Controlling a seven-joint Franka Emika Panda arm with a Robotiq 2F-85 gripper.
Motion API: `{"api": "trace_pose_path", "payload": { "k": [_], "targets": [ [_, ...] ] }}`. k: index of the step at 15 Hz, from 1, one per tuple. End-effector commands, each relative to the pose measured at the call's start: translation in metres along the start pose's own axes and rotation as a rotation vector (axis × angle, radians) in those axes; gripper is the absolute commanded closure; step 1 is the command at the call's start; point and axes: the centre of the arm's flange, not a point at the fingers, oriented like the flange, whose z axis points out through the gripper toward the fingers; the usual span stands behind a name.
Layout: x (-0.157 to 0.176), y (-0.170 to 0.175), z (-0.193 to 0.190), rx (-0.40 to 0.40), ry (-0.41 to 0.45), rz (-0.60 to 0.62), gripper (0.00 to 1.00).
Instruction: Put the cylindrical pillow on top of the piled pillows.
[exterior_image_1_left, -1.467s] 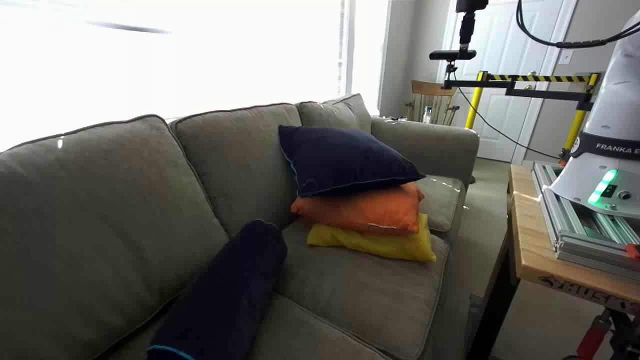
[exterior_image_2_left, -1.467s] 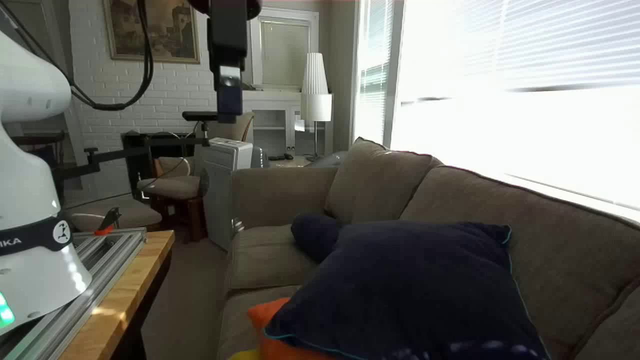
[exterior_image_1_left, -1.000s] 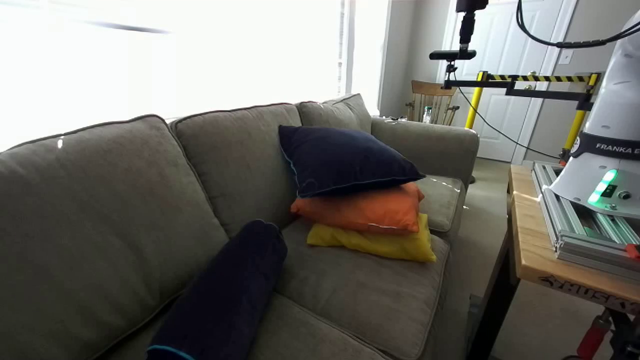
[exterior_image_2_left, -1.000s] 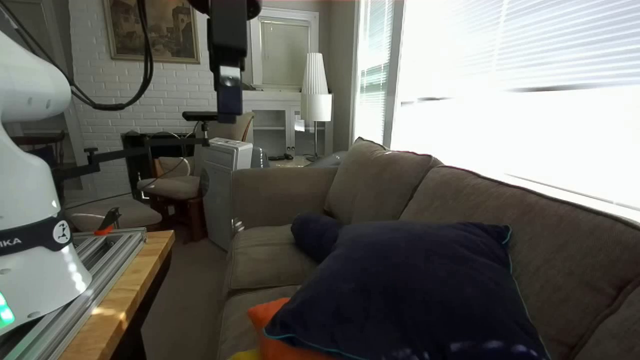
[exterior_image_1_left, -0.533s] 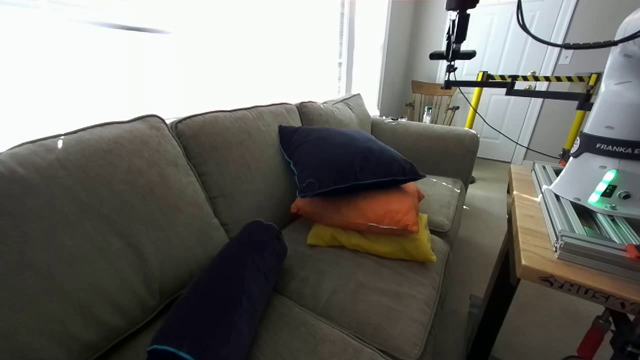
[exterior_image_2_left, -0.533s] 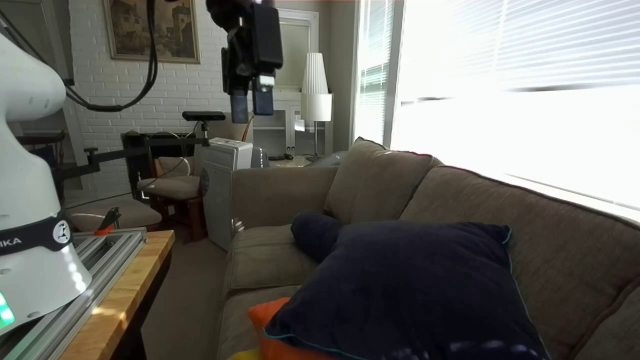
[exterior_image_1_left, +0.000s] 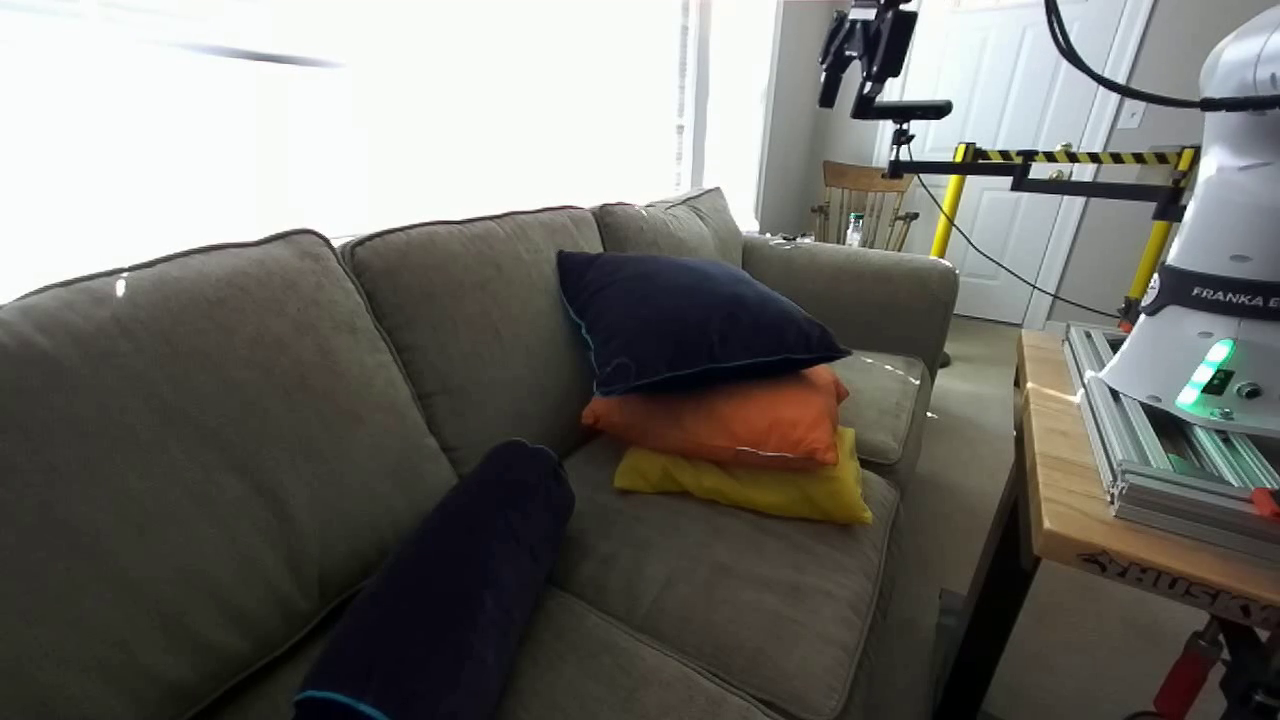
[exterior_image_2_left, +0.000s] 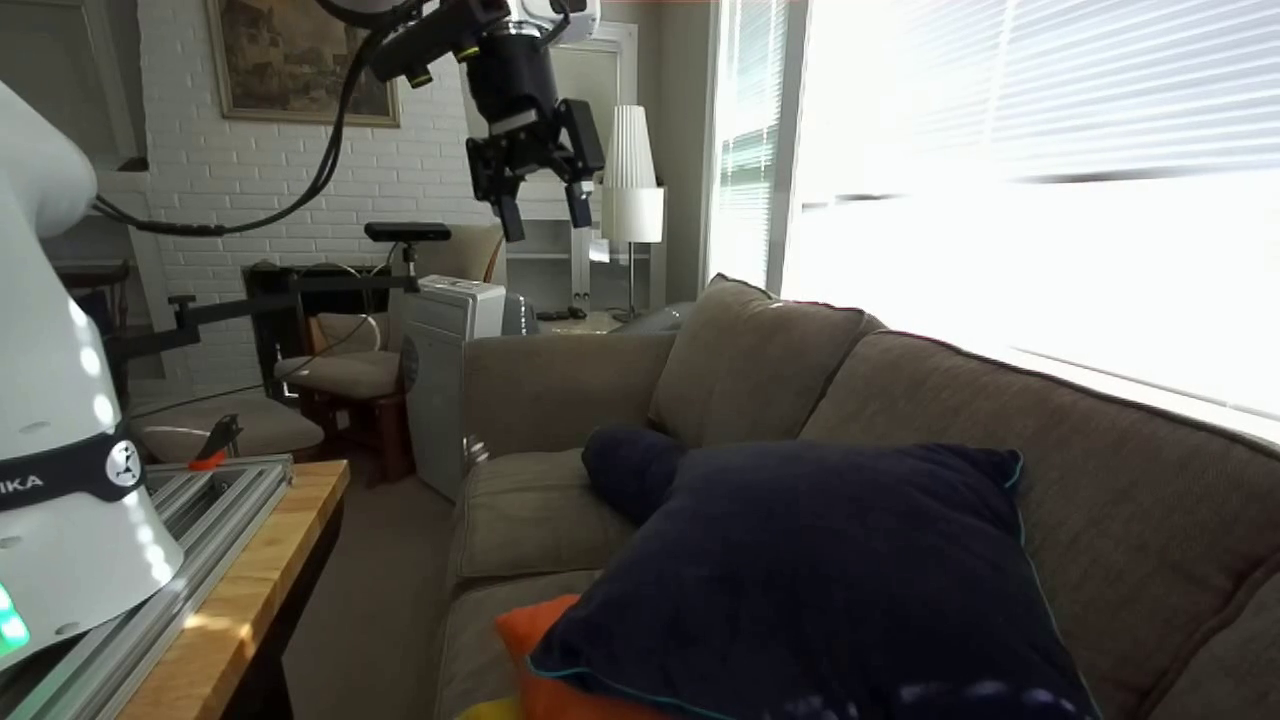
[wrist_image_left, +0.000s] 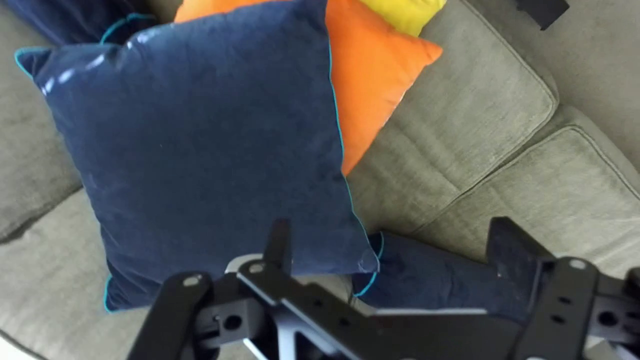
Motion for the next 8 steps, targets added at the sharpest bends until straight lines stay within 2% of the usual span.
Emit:
{"api": "trace_pose_path", "payload": {
  "k": [1,3,5,6,8],
  "targets": [
    [0.033,-0.035,0.015,0.009,0.114,-0.17,0.0],
    [0.046,-0.056,0.029,0.01,0.176,-0.265,0.0],
    [0.053,-0.076,0.046,0.022,0.192,-0.378,0.0],
    [0.046,-0.067,0.025,-0.012,0.163,-0.293,0.0],
    [0.05,-0.08,0.039,0.0,0.167,-0.348,0.0]
  ]
}}
